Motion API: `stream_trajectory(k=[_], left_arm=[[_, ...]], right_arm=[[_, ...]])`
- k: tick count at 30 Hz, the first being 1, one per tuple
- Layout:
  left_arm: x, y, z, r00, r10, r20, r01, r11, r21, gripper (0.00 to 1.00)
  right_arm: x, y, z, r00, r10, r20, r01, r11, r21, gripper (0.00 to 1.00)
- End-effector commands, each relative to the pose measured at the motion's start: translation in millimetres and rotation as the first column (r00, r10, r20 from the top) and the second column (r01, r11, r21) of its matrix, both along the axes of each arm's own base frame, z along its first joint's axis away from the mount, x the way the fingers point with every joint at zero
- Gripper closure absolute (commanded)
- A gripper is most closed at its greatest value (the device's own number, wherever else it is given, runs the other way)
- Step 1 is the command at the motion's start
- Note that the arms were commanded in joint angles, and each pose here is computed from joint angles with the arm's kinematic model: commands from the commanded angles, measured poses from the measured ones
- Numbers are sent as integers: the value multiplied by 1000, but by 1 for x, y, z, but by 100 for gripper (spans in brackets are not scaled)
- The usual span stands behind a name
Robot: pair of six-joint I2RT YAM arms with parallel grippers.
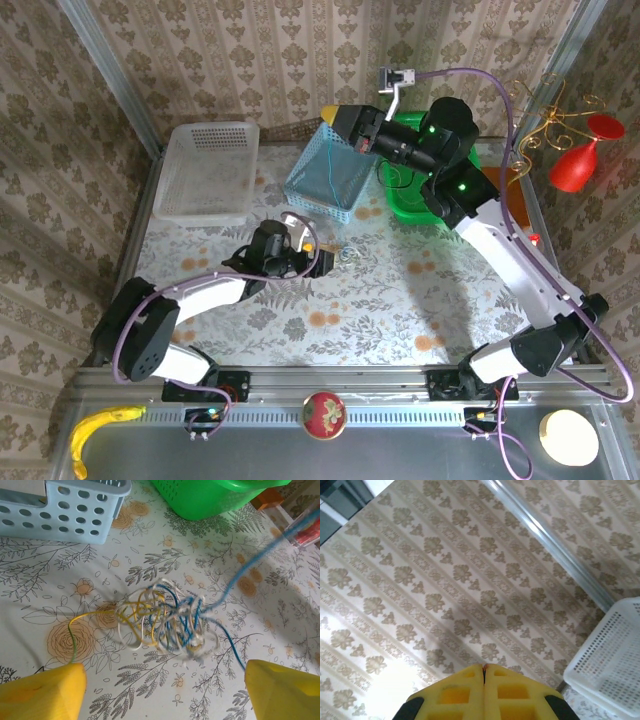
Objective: Untangle the cables
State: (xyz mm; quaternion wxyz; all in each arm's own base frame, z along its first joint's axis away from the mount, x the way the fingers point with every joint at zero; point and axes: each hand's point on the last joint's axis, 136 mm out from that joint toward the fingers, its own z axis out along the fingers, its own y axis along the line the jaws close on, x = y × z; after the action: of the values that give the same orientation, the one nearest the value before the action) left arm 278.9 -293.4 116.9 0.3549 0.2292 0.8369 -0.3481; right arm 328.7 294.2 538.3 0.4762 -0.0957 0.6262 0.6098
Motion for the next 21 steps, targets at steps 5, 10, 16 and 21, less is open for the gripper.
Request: stream_trajectory(k=[5, 10, 16, 21], left_arm=[[11, -17, 7, 999, -23, 45, 25, 999, -45, 18], [14, -17, -2, 999, -3, 38, 5, 998, -56, 27], [10, -12, -21, 1000, 13, 17, -12, 999, -44, 60], [7, -4, -40, 1000, 28, -11, -29, 999, -20, 71]], right_arm=[[-24, 16, 29, 995, 52, 79, -53, 999, 8, 100], [-24, 26, 26, 995, 70, 71, -71, 997, 7, 100], [-20, 27, 29, 995, 66, 73, -66, 998, -3, 100], [-17, 13, 57, 993, 50, 106, -54, 998, 33, 100]])
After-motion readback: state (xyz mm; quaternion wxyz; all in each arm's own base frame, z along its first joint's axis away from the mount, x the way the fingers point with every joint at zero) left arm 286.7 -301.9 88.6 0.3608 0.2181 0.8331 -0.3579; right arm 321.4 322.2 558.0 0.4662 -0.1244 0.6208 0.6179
